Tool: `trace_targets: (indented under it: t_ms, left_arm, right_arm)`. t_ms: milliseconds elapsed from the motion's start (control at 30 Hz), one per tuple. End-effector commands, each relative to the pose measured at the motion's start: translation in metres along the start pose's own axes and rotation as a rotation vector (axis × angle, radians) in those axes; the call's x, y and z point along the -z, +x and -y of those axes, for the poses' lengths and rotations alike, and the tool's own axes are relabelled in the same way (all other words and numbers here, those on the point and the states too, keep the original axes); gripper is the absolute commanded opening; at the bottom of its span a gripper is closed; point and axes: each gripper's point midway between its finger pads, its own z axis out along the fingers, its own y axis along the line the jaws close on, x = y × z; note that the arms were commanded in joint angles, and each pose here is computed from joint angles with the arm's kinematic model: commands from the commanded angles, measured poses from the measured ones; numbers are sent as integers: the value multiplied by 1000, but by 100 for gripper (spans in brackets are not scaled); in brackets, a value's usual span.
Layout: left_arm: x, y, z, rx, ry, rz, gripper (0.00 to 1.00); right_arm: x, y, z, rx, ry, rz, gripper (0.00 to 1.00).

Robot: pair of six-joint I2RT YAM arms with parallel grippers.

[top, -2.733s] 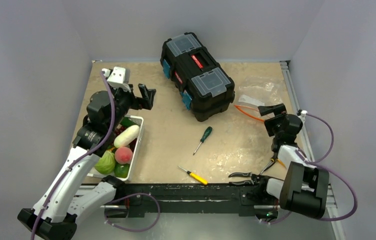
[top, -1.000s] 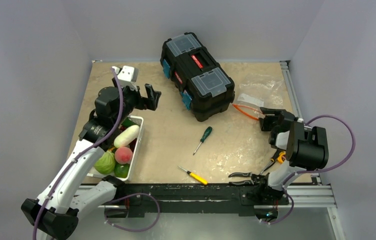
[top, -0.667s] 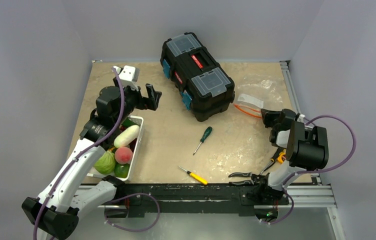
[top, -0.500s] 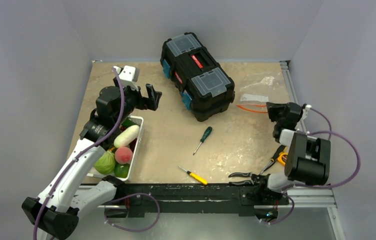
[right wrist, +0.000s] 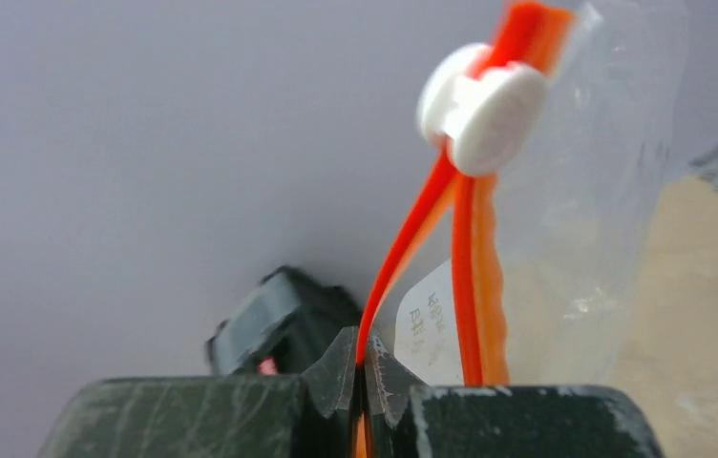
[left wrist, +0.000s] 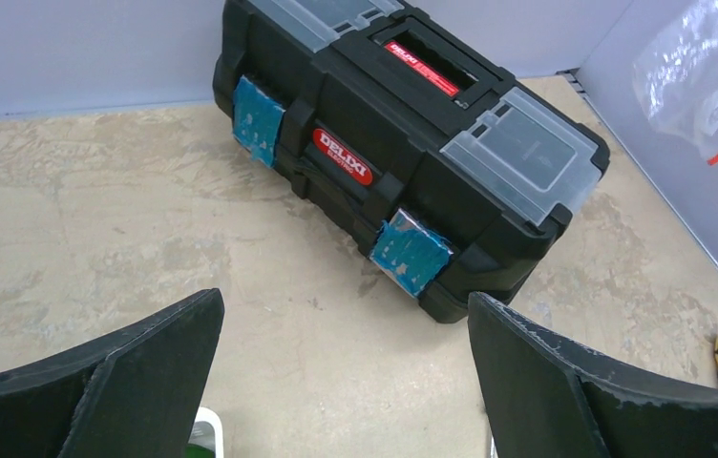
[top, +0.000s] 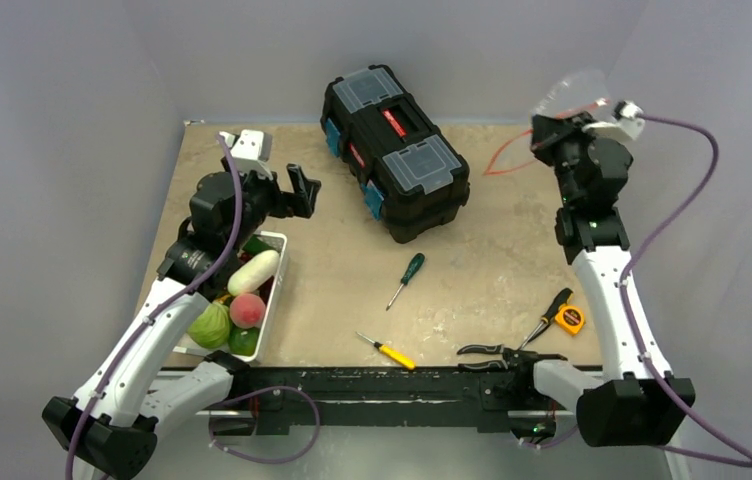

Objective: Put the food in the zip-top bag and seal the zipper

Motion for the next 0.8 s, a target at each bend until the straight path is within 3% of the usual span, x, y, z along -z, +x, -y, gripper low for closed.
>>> trace_targets:
  t_ms: [0,200,367,533,767]
  left_arm:
    - [10,-29,-5,23,-55,82,100]
    - [25,-37,-35,52,-227,134,100]
    - [44,-49,-49,42,-297,196,100]
    - [61,-61,-42,13,-241,279,100]
    - [64,-66,-25,-14,-139,317,100]
  right_arm:
    - [25,13,-104,141,-265,-119,0]
    - [79,38,-203,45,-618,-245,0]
    - [124,96,-264,20,-839,-470,0]
    - [166,170,-293,-12,-967,-752,0]
    - [187,254,-280,-67,-884,-1053,0]
